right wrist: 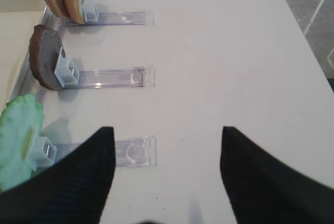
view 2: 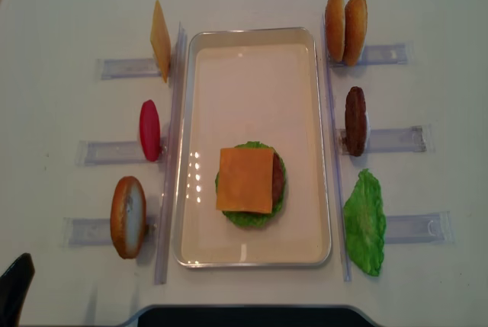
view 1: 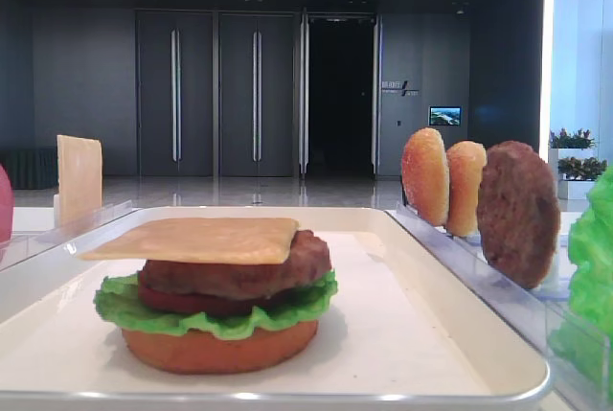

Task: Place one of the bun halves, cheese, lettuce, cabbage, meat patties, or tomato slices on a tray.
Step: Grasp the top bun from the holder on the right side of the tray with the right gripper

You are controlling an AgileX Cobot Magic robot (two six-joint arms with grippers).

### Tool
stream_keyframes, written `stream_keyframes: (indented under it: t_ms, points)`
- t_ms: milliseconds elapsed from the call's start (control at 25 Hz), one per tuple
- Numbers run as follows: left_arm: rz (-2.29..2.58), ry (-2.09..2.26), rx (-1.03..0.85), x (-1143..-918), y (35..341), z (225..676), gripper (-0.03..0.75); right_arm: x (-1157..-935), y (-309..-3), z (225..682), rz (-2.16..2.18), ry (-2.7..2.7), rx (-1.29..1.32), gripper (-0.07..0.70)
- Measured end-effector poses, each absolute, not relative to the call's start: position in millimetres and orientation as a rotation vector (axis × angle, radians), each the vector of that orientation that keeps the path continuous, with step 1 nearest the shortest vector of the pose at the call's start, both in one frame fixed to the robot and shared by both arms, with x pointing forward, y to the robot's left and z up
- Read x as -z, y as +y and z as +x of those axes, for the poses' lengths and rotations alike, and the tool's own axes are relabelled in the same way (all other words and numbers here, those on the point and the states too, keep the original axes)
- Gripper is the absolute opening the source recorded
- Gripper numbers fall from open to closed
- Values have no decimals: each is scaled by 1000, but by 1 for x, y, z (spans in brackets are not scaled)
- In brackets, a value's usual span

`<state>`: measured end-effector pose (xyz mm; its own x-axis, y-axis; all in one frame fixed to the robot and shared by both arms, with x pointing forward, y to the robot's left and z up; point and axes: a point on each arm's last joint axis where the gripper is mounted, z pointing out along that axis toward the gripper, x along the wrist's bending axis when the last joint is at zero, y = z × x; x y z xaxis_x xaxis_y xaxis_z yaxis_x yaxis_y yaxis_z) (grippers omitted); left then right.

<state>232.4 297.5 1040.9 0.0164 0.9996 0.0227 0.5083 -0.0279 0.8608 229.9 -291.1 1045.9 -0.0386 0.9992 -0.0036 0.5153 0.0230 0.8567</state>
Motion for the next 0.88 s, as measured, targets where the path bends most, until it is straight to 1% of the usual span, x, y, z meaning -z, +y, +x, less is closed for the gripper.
stream_keyframes:
  t_ms: [680,880]
  points:
    - [1617,1570,-920,-1041,297,232,575,-1047,-291,231,1572,1635,-921,449]
    - [1617,1570,-920,-1041,297,232,575,-1058,-289,256,1667,1698,-907,449]
